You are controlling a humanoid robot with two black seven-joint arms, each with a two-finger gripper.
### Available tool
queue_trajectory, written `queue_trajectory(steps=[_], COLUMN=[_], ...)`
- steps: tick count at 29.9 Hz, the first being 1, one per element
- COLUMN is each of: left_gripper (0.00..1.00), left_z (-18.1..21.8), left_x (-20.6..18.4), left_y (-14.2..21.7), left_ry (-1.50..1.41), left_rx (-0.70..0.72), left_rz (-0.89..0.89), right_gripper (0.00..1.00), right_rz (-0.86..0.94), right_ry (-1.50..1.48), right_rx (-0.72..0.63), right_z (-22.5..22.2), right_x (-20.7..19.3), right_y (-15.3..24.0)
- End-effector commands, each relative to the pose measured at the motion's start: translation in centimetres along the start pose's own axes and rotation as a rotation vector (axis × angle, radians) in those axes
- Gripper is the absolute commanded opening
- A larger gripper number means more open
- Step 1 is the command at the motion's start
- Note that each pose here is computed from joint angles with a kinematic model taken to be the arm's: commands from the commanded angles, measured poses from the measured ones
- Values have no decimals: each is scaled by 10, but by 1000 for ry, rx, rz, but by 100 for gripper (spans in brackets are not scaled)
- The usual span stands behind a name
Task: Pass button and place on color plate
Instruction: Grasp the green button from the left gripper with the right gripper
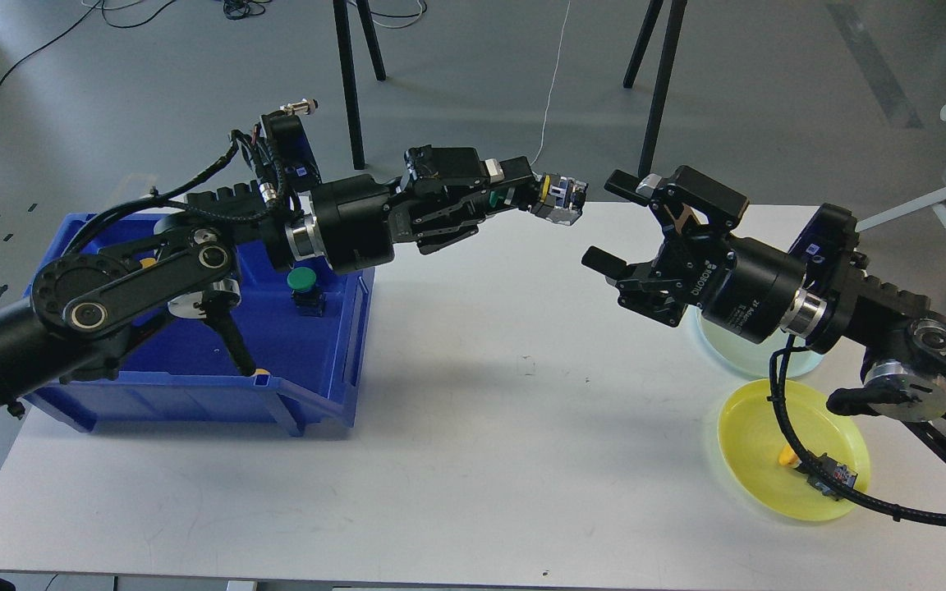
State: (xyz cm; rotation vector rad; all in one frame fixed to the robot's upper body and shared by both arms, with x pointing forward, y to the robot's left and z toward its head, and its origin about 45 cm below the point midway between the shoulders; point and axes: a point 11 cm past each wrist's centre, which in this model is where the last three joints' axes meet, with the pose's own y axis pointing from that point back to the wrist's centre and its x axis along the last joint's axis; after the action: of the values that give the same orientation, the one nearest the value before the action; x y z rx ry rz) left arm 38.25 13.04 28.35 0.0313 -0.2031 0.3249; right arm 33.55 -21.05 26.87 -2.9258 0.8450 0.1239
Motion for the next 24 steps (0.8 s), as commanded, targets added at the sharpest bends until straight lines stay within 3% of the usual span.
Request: queue_trajectory(steps=[1, 24], left_gripper=[6, 7], left_z=[0, 2], left_x=[1, 2], left_y=[0, 0], left_ry=[1, 14], left_rx=[-1, -10], left_rz=[3, 11], right_gripper=[97, 91], right_rz=[-7, 21], right_ry=[-23, -132], right_rx=[58, 192], right_z=[-1, 16], right_x=[-4, -8], right_y=[-5, -37])
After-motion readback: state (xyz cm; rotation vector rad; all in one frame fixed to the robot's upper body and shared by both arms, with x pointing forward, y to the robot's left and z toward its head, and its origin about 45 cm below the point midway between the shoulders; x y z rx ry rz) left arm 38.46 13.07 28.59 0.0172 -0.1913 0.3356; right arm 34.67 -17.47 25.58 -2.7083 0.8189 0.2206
